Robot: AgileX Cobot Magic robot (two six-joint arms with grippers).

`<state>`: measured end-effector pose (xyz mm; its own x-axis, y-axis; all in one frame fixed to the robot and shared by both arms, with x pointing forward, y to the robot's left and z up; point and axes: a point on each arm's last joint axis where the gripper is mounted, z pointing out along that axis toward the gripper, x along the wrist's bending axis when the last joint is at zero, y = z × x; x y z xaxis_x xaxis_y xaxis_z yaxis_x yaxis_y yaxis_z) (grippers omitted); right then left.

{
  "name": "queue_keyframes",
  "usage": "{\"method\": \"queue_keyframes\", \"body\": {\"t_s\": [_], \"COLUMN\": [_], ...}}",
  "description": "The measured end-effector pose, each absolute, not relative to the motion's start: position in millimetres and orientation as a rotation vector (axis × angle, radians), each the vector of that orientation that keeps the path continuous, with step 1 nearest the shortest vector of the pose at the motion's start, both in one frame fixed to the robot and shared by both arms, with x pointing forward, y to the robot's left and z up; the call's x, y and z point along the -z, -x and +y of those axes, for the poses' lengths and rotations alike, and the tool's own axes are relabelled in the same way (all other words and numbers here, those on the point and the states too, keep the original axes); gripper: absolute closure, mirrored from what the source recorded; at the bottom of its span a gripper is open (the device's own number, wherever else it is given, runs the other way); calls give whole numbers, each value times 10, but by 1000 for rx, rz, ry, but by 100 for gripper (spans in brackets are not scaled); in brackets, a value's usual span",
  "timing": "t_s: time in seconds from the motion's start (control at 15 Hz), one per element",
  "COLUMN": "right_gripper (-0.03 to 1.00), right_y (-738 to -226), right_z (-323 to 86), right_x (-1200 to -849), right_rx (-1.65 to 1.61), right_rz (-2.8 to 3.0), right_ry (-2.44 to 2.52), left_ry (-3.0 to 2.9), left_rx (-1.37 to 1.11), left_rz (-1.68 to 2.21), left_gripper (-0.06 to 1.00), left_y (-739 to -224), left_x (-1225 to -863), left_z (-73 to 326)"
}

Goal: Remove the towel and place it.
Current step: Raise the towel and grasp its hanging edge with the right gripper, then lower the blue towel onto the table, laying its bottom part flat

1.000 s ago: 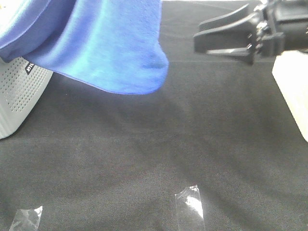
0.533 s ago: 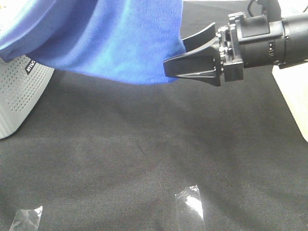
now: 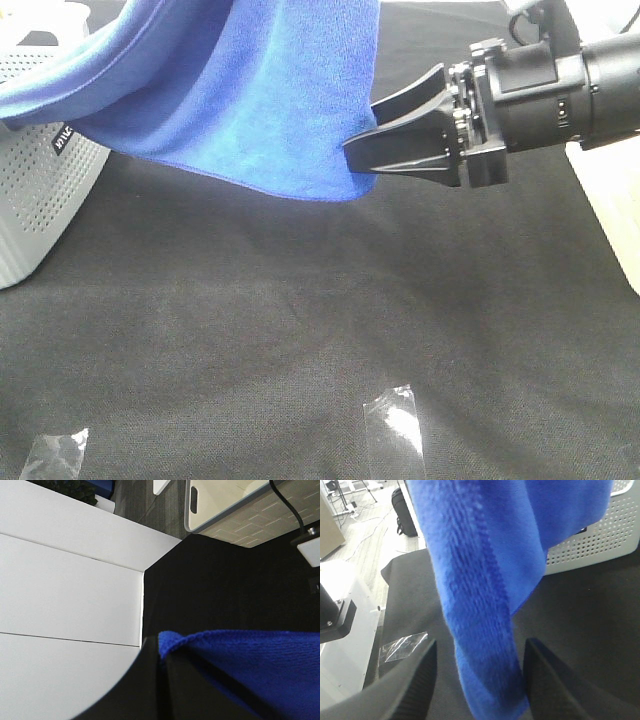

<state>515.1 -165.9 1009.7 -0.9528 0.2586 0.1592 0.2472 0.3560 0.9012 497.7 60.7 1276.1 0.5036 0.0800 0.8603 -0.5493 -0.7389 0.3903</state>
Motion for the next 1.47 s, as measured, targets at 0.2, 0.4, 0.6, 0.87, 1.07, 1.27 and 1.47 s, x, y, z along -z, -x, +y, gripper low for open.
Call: {"method": "queue_keyframes", "body": {"t_s": [0.2, 0.4, 0.6, 0.87, 1.07, 1.27, 1.47], "right_gripper": [47, 56, 86, 97, 97, 97, 97], "right_y": [-5088, -5094, -5124, -5160, -5189, -5172, -5227], "right_z": [-1496, -1497, -1515, -1537, -1627, -1712, -1840], "right_x": [-10066, -10038, -10016, -10000, -10056, -10413, -10918], "right_rx": [-1662, -1609, -1560, -1549, -1426, -1264, -997], "right_rz": [2621, 2638, 2632, 2625, 2557, 2549, 2525], "right_ry": [-429, -446, -494, -756, -1101, -1250, -1382], "left_ry": [-2094, -2092, -2105, -2150, -2170, -2153, -2164], "left_rx": [-1248, -1242, -1260, -1196, -1062, -1007, -1020], "left_rz": [-381, -367, -348, -249, -57, 87, 107], "left_gripper": [94, 94, 94, 94, 94, 94, 94], "left_y": [-5027, -5030, -5045, -5048, -5035, -5045, -5077], "left_x": [-12721, -12719, -12718, -12681, -12641, -12639, -12615], "left_z": [563, 560, 577, 600, 611, 624, 622]}}
